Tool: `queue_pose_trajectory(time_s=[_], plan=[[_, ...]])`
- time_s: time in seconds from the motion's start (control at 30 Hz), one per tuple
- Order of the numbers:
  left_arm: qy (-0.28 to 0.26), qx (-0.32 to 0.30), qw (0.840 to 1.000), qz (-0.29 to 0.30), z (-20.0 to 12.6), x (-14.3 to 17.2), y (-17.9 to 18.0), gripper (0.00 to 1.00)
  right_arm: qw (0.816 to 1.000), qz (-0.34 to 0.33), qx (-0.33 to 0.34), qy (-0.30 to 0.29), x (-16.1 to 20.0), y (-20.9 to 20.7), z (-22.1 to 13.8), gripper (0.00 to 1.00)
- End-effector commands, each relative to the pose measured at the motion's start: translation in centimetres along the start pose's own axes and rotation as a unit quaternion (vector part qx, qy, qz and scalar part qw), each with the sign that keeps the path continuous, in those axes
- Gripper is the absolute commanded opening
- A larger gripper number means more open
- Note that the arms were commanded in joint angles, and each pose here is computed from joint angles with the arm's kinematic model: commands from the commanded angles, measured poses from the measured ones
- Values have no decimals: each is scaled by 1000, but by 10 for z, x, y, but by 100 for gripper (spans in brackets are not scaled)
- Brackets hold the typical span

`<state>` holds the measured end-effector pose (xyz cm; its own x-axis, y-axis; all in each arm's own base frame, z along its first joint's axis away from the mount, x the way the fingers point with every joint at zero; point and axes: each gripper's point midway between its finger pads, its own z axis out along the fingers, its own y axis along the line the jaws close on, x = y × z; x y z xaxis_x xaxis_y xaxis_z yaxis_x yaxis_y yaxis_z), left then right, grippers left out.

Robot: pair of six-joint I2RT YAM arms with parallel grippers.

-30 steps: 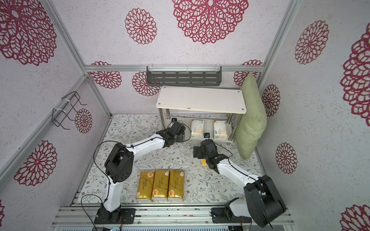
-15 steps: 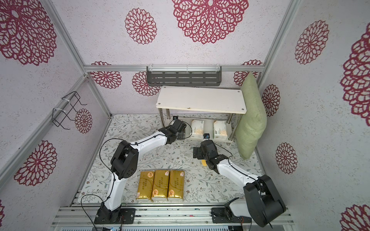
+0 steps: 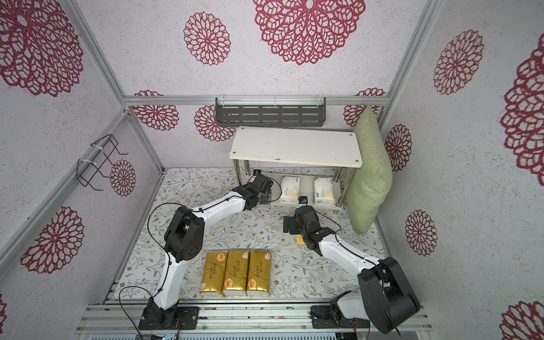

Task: Place the tissue boxes on the shelf by color
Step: Place a box of tissues on the shelf.

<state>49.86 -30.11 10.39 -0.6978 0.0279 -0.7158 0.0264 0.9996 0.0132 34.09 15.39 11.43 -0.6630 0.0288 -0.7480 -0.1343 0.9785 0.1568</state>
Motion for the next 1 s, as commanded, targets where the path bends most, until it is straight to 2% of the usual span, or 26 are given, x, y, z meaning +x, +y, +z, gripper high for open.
queue_pose_trajectory(time_s=[0.0, 0.43, 0.7, 0.97], plan=[[5, 0, 1000, 10, 9, 0, 1, 90, 1000, 6, -8, -9, -7, 5, -1, 99], [16, 3, 1000, 22, 11, 3, 0, 94, 1000, 6, -12, -11, -9, 7, -3, 99], [7, -3, 1000, 15, 3, -2, 5, 89, 1000, 7, -13, -10, -8, 7, -2, 99], [0, -10, 1000, 14, -4, -2, 9, 89, 1000, 7, -15, -9, -7, 8, -1, 99]])
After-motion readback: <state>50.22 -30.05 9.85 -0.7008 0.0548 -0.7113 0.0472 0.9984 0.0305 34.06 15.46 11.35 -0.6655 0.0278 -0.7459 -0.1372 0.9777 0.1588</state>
